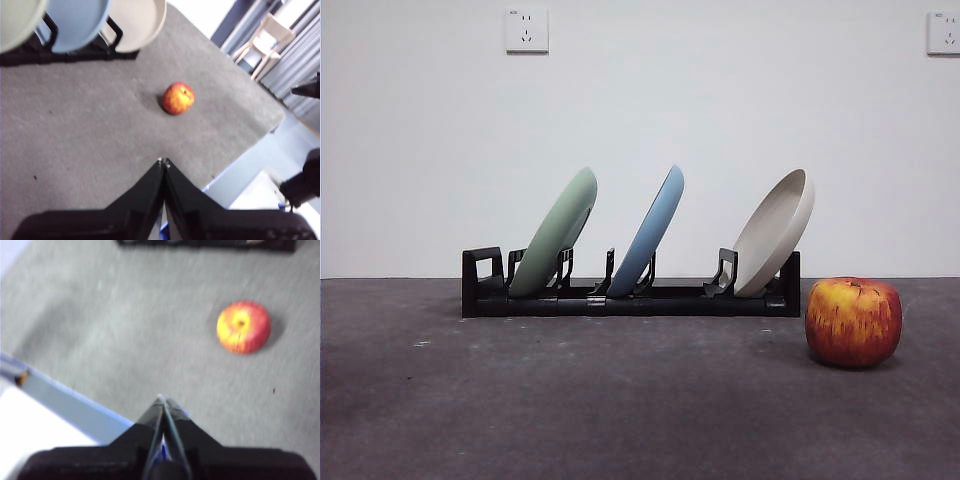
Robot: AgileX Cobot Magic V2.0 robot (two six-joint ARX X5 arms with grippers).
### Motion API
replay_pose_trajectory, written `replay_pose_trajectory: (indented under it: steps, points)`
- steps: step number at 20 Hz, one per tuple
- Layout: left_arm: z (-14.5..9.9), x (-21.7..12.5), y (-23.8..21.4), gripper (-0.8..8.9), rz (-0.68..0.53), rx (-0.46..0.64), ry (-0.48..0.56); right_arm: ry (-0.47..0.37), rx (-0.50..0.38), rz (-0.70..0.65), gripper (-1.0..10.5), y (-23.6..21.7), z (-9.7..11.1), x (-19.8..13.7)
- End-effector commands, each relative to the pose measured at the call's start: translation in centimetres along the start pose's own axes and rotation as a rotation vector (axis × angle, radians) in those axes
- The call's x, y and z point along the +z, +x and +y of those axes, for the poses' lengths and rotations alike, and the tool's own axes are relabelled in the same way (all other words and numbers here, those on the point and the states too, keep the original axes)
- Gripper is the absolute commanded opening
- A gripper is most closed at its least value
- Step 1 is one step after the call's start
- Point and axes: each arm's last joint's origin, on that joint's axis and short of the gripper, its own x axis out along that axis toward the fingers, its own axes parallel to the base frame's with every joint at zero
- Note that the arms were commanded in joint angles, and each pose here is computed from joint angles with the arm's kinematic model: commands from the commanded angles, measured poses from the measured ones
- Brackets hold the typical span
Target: Take the green plate from the plate rack,put the plate on the table,take the apple from the table,put the apple in the plate
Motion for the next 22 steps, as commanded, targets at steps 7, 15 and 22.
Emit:
replay_pose_trajectory:
  steps: [7, 15, 22]
  points:
    - [0.0, 0.2, 0.0, 6.29, 0.002, 0.043, 0.02, 0.008, 0.001, 0.018, 7.3, 0.1, -0.1, 0.0]
    - [0.3, 2.0, 0.4, 6.29, -0.034, 0.046, 0.064, 0.018, 0.003, 0.028, 7.2, 0.3, -0.2, 0.1]
    - [1.6, 8.8, 3.6, 6.28, -0.083, 0.103, 0.153, 0.025, 0.003, 0.028, 7.2, 0.3, -0.2, 0.1]
